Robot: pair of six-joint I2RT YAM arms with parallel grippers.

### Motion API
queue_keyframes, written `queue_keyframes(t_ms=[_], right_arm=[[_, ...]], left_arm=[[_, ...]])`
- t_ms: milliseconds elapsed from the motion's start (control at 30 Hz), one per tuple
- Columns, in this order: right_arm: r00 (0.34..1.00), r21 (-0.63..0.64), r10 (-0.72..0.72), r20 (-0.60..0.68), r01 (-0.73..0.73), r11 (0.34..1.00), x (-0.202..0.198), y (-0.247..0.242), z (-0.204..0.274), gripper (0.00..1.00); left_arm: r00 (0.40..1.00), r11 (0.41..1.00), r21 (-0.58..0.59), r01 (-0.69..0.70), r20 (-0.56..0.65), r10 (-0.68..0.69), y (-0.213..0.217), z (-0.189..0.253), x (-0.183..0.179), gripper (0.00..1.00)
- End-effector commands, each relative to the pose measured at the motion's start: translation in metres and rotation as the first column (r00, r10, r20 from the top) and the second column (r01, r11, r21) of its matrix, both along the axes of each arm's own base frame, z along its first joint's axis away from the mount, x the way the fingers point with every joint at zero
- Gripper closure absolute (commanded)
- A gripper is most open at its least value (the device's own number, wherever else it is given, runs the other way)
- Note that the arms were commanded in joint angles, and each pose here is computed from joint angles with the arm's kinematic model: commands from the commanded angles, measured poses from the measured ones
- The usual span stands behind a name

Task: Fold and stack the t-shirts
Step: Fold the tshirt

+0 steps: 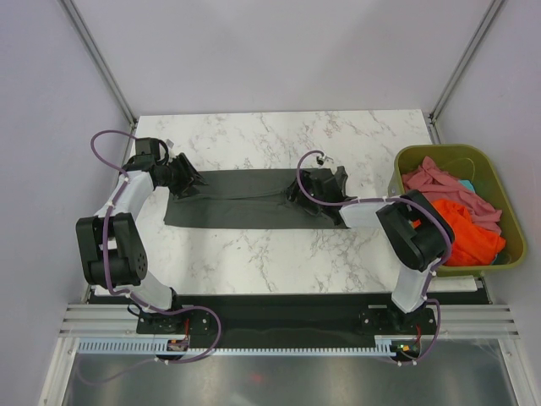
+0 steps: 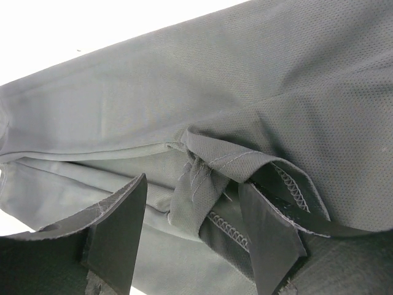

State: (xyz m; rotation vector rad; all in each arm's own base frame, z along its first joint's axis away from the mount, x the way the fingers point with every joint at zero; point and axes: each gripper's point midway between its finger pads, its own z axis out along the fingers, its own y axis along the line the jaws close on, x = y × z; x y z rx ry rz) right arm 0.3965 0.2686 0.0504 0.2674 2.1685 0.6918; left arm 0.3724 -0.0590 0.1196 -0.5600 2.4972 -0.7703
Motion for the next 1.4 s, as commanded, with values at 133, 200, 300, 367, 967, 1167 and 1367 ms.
queue_keyframes(t_ms=[133, 200, 300, 367, 967, 1167, 1367], right_arm=[[0.996, 0.083, 0.002, 0.088, -0.009, 0.997, 0.016, 0.016, 0.027, 0.31], [0.996, 0.112, 0.011, 0.091, -0.021, 0.993, 0.014, 0.019, 0.034, 0.31], [0.993, 0.175, 0.024, 0.119, -0.045, 0.984, 0.009, 0.025, 0.047, 0.31], [0.99, 0.19, 0.024, 0.138, -0.051, 0.981, 0.007, 0.026, 0.055, 0.31], [0.989, 0.238, 0.083, 0.125, -0.111, 0.965, -0.031, 0.049, 0.059, 0.34], [0.99, 0.104, 0.01, 0.139, -0.025, 0.994, -0.022, 0.025, 0.058, 0.31], [0.99, 0.053, -0.035, 0.134, 0.028, 0.998, -0.014, 0.016, 0.052, 0.17]], left_arm=[[0.997, 1.0, 0.014, 0.028, 0.065, -0.029, 0.0, 0.014, 0.008, 0.46], [0.997, 1.0, 0.014, 0.028, 0.066, -0.029, 0.0, 0.014, 0.008, 0.46], [0.997, 0.999, 0.017, 0.028, 0.068, -0.029, 0.0, 0.015, 0.008, 0.46], [0.998, 1.0, 0.017, 0.026, 0.065, -0.027, 0.0, 0.014, 0.008, 0.46], [0.997, 0.999, 0.019, 0.026, 0.068, -0.028, 0.0, 0.014, 0.004, 0.46], [0.997, 0.999, 0.02, 0.034, 0.07, -0.035, -0.003, 0.014, 0.002, 0.46], [0.997, 0.999, 0.02, 0.04, 0.072, -0.041, -0.004, 0.015, 0.002, 0.45]])
